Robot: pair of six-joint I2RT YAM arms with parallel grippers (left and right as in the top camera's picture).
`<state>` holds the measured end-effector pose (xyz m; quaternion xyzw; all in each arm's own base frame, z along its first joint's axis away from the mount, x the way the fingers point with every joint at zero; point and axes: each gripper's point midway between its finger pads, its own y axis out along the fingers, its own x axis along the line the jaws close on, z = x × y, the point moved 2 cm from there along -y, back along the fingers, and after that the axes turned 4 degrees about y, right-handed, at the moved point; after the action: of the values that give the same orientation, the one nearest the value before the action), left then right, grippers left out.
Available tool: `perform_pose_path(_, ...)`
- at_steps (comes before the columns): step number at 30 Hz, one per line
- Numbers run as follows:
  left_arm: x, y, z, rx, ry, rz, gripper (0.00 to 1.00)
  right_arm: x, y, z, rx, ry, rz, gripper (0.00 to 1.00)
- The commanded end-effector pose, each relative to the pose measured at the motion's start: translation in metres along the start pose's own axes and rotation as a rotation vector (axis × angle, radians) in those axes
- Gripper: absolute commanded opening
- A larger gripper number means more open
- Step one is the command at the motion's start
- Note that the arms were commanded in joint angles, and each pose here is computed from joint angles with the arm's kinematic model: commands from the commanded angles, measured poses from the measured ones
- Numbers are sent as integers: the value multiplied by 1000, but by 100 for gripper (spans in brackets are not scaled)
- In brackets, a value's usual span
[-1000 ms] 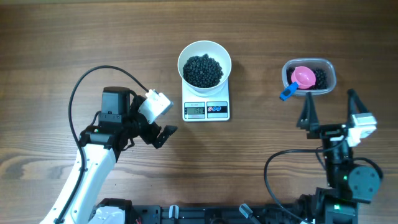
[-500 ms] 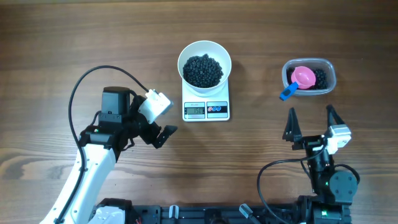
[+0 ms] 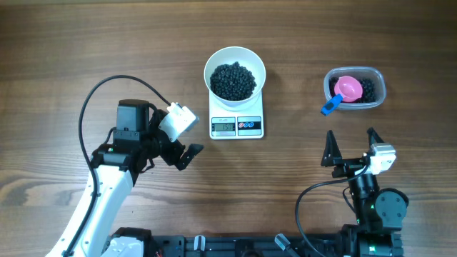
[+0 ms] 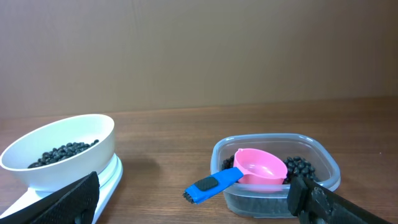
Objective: Scoop item into bowl and weigh 150g on scale
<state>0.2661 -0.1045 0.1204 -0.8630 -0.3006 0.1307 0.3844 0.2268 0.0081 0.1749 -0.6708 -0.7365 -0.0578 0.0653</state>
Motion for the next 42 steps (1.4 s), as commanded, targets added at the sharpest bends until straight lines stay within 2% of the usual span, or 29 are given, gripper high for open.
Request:
perform_pose_path(1, -5, 0, -1, -13, 21, 18, 100, -1, -1, -3, -17, 8, 10, 100)
perform_pose_path(24, -10, 0, 5, 14, -11, 38, 100, -1, -1, -3, -17, 8, 10, 100)
perform_pose_path(29, -11, -19, -8, -46, 32, -16, 100, -1, -1, -3, -17, 8, 10, 100)
perform_pose_path(33, -15, -51, -24, -169, 55, -124, 100, -1, -1, -3, -17, 8, 10, 100)
perform_pose_path(35, -8, -68, -28, -255, -25, -233, 100, -1, -1, -3, -17, 9, 10, 100)
perform_pose_path(37, 10, -90, -25, -402, -207, -411, 100, -1, -1, -3, -17, 8, 10, 100)
perform_pose_path(39, 20, -104, -16, -515, -331, -519, 100, -1, -1, -3, -17, 8, 10, 100)
perform_pose_path(42, 24, -118, -1, -654, -416, -614, 100, -1, -1, -3, -17, 8, 10, 100)
